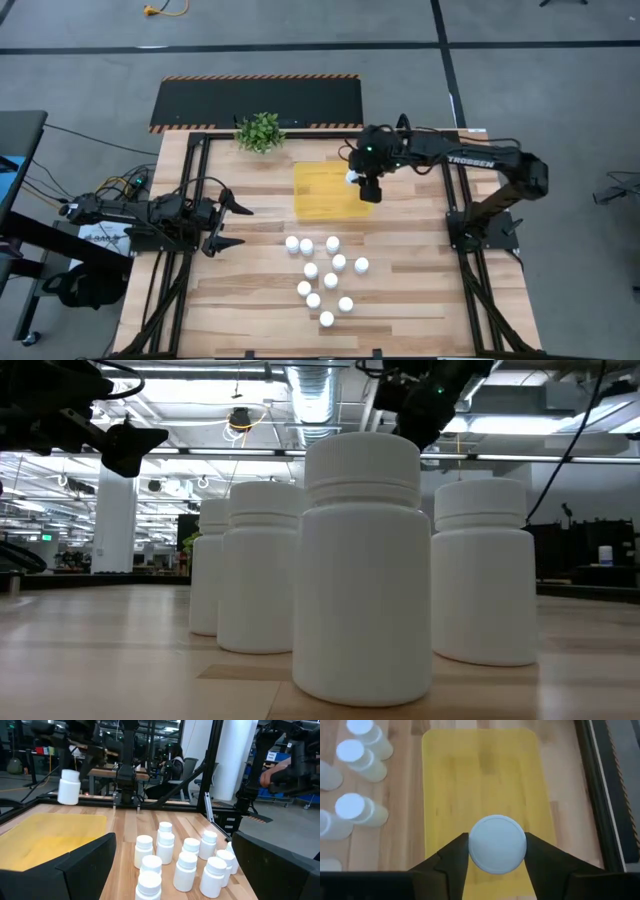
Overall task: Pick and place pill bottles into a basket
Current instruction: Put the white medicine bottle into the yellow bin
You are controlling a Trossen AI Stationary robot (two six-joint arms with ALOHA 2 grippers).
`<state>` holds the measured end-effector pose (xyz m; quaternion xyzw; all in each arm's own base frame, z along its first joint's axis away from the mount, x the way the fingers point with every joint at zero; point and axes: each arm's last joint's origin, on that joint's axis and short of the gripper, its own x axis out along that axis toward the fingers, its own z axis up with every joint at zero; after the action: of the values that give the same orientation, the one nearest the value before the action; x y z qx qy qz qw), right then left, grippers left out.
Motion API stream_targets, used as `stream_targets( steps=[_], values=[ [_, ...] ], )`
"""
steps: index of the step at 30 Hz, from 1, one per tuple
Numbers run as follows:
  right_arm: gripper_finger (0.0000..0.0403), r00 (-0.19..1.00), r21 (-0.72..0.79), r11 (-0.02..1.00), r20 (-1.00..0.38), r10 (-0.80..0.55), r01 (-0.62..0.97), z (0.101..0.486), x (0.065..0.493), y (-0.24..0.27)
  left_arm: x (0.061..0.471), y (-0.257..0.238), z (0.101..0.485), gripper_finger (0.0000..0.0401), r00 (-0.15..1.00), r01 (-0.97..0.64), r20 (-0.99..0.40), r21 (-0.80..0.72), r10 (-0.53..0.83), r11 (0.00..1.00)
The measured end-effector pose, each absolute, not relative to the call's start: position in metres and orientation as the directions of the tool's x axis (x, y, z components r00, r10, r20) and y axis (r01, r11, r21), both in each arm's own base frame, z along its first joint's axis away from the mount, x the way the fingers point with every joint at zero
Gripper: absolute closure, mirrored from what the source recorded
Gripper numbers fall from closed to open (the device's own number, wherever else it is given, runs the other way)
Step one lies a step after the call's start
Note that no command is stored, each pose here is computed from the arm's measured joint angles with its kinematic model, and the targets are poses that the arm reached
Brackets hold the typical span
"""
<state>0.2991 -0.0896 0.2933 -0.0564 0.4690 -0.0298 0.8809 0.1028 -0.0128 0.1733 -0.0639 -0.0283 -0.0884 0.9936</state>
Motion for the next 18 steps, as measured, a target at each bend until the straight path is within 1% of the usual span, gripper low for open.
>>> stream_targets(
  steps=[8,14,18],
  values=[
    [0.0247,0.520,-0.083,0.995,-0.853,-0.047,-0.047,0.258,0.325,-0.096,0.103,-0.013,0.173,0.0015,0.983,0.180,0.068,-0.132,-0.172,0.975],
    [0.0231,0.479,-0.070,0.996,-0.877,-0.034,-0.056,0.232,0.340,-0.101,0.103,-0.013,0.173,0.0015,0.983,0.180,0.068,-0.134,-0.172,0.974],
    [0.0233,0.464,-0.063,0.996,-0.886,-0.026,-0.063,0.218,0.347,-0.103,0.103,-0.013,0.173,0.0015,0.983,0.180,0.068,-0.134,-0.172,0.974]
  ],
)
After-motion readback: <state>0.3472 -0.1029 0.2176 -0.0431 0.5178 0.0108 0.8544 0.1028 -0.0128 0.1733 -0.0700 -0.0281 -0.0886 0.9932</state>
